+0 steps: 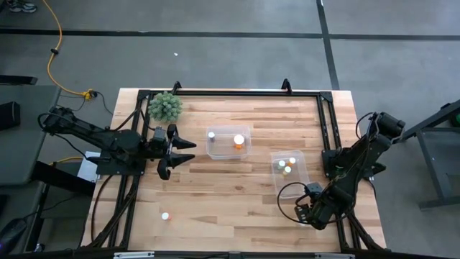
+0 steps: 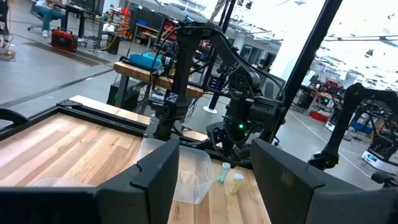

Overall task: Pick and place medicine bottles into bin by pill shape (circle, oval)
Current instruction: Put the blue tablet bottle into the bottom transparent bin

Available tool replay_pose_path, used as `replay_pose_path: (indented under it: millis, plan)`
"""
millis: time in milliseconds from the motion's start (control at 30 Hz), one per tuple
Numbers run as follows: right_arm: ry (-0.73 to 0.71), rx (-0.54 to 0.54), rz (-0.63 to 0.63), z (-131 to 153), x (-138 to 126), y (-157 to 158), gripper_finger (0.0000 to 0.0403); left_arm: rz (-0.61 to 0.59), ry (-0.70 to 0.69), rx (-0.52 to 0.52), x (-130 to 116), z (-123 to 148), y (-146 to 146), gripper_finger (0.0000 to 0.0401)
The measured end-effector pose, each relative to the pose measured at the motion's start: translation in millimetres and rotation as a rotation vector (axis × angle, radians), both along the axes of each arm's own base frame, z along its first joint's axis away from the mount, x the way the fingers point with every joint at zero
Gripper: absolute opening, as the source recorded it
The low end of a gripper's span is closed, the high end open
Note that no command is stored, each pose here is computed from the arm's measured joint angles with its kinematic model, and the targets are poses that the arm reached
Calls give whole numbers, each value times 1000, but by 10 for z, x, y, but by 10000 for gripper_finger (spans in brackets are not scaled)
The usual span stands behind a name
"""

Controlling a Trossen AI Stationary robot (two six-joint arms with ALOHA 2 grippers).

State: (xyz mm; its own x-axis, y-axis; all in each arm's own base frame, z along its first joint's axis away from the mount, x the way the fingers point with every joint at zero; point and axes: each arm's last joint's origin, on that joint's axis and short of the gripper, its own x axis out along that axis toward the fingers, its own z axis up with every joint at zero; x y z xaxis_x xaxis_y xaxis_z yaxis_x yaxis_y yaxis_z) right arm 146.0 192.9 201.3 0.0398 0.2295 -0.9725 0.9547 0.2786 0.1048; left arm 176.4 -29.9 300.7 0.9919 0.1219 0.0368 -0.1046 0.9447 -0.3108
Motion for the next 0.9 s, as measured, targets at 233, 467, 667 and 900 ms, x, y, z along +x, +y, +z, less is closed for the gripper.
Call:
replay_pose_path:
  millis: [233, 467, 667, 900]
  plan:
    - [9, 8, -8, -80, 69, 41, 224, 0, 0, 0, 0, 0, 0, 188]
    - [47, -28, -7, -208, 101, 78, 224, 0, 3, 25, 0, 0, -1, 188]
    - [60, -42, -13, -219, 95, 71, 218, 8, -3, 28, -1, 6, 1, 188]
    - [67, -49, -17, -221, 99, 55, 166, 8, -3, 35, -1, 9, 1, 188]
